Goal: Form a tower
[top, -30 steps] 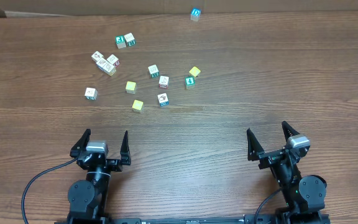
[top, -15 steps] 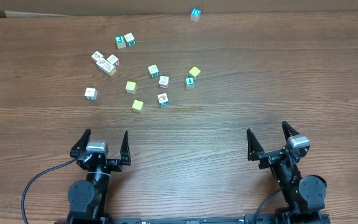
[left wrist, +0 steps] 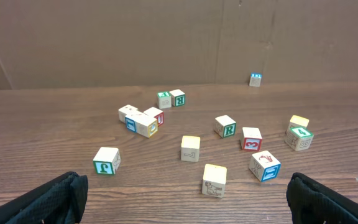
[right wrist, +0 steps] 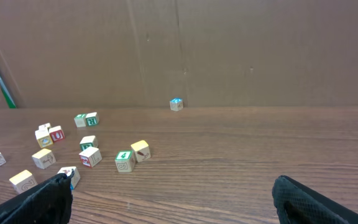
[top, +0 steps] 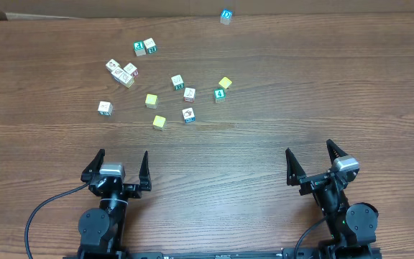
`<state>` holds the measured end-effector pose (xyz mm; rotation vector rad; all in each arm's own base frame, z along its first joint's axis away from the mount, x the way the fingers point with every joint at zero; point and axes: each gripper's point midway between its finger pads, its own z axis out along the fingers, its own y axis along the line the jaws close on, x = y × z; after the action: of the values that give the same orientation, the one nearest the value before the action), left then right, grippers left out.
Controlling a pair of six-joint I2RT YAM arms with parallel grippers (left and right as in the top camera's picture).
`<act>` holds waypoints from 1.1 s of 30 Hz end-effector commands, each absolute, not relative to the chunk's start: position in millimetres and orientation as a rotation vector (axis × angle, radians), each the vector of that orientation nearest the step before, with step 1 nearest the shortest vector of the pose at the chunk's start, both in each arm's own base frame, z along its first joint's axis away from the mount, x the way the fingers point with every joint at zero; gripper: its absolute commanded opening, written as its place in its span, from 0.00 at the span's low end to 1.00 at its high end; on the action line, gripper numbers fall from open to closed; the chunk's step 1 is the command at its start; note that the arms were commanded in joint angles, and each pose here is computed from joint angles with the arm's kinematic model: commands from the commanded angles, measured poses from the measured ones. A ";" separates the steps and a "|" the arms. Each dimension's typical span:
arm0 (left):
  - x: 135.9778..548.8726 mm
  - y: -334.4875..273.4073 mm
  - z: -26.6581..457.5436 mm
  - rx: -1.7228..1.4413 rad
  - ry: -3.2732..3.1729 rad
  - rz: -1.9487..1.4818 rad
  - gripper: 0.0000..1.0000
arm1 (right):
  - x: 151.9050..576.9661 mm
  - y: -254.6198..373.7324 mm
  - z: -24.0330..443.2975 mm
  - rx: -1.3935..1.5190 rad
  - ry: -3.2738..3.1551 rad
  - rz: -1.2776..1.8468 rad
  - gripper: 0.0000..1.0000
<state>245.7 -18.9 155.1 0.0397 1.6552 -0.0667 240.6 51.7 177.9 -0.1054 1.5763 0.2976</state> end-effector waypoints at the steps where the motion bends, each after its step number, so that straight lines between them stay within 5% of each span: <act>1: 245.5 -18.6 156.3 0.053 1.646 -0.056 0.99 | 240.5 51.5 175.5 -0.105 1.575 0.301 1.00; 17: 245.5 -18.6 156.3 0.053 1.646 -0.056 1.00 | 233.3 72.0 178.8 -0.205 1.564 0.399 1.00; 33: 245.5 -18.5 156.3 0.053 1.646 -0.056 1.00 | 210.5 77.4 249.6 -0.249 1.474 0.429 1.00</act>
<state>245.7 -18.9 155.1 0.0397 1.6552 -0.0667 218.6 77.5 223.6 -0.2431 1.5335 0.4260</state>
